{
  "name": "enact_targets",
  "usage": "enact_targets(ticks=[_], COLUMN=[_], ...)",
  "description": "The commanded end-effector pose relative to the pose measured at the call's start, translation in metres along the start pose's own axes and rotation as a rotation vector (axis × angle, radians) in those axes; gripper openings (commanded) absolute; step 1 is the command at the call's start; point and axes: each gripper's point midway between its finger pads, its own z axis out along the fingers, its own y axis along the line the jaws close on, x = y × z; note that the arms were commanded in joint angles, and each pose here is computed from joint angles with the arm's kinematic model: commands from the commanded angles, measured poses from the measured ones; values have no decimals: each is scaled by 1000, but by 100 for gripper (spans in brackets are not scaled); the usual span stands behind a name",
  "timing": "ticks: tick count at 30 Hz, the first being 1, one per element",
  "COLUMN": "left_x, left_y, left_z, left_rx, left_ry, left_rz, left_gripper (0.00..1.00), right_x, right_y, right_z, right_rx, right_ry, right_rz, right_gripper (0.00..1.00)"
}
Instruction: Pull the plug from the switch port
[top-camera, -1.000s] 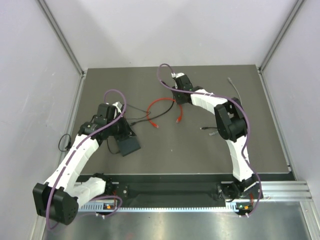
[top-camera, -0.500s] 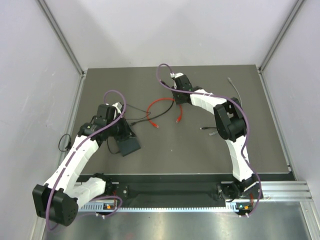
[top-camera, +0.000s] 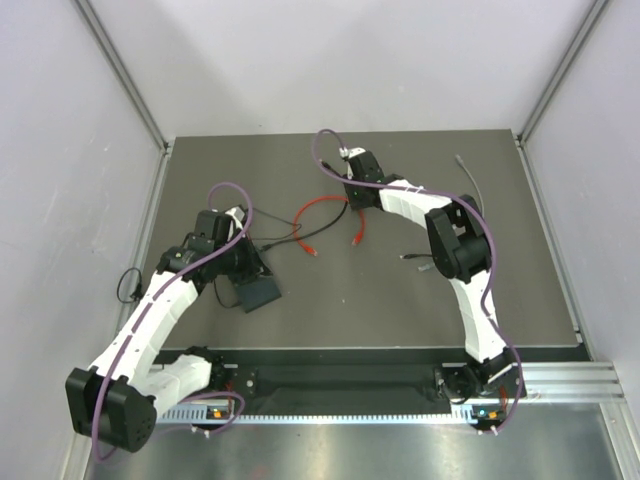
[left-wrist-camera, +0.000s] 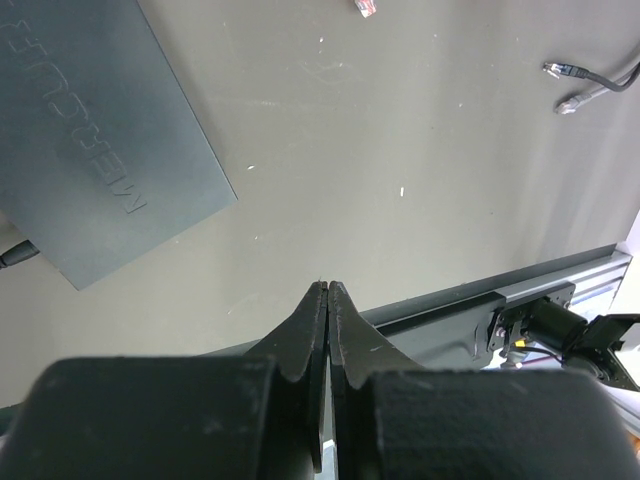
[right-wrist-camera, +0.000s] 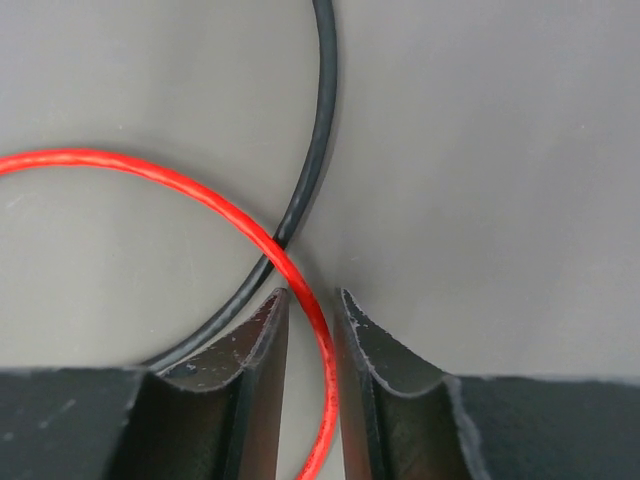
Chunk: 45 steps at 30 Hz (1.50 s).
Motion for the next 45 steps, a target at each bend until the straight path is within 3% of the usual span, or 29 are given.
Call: enact_targets(ticks=[1, 8, 10, 12, 13, 15, 16, 18, 22, 30, 33, 35, 41, 45], left_x=[-7, -7, -7, -6, -7, -7, -7, -8, -7, -7, -5, -4, -3, -2], left_y=[-8, -8, -7, -6, -6, -7, -8, -8, -8, -7, -6, -5, -4, -4], left_z=[-2, -6, -6, -8, -8, -9, -9, -12, -15, -21, -21, -20, -20, -20], left_rx=[42, 39, 31, 31, 31, 36, 38, 36, 37, 25, 24, 24, 26, 25], left_ry=[-35, -46, -47, -51, -54, -60, -62, -69, -74, -87, -84, -80, -82, -81], left_rz=[10, 14, 11, 8, 9, 4, 0, 1, -1, 7, 8, 7, 5, 9], left_gripper=[4, 4, 4, 4, 4, 4, 4, 4, 4, 4, 4, 4, 4, 4], right_x=[-12, -26, -30, -63, -53, -85, -67, -91, -79, -91, -115, -126, -174, -171], right_y=[11, 13, 11, 9, 9, 15, 16, 28, 46, 52, 63, 66, 73, 59], right_z=[3, 4, -1, -24, -25, -47, -44, -67, -73, -76, -80, -82, -119, -131], right_rx=[-24, -18, 0, 10, 16, -31, -34, -112, -176, -357, -640, -724, -835, -869], right_ry=[-41, -65, -95, -233, -237, -376, -376, -521, -572, -608, -612, -631, -716, -734], right_rz=[1, 47, 119, 217, 315, 423, 524, 634, 880, 1138, 1333, 1365, 1266, 1277], right_gripper=[24, 0, 0, 0, 0, 0, 0, 0, 0, 0, 0, 0, 0, 0])
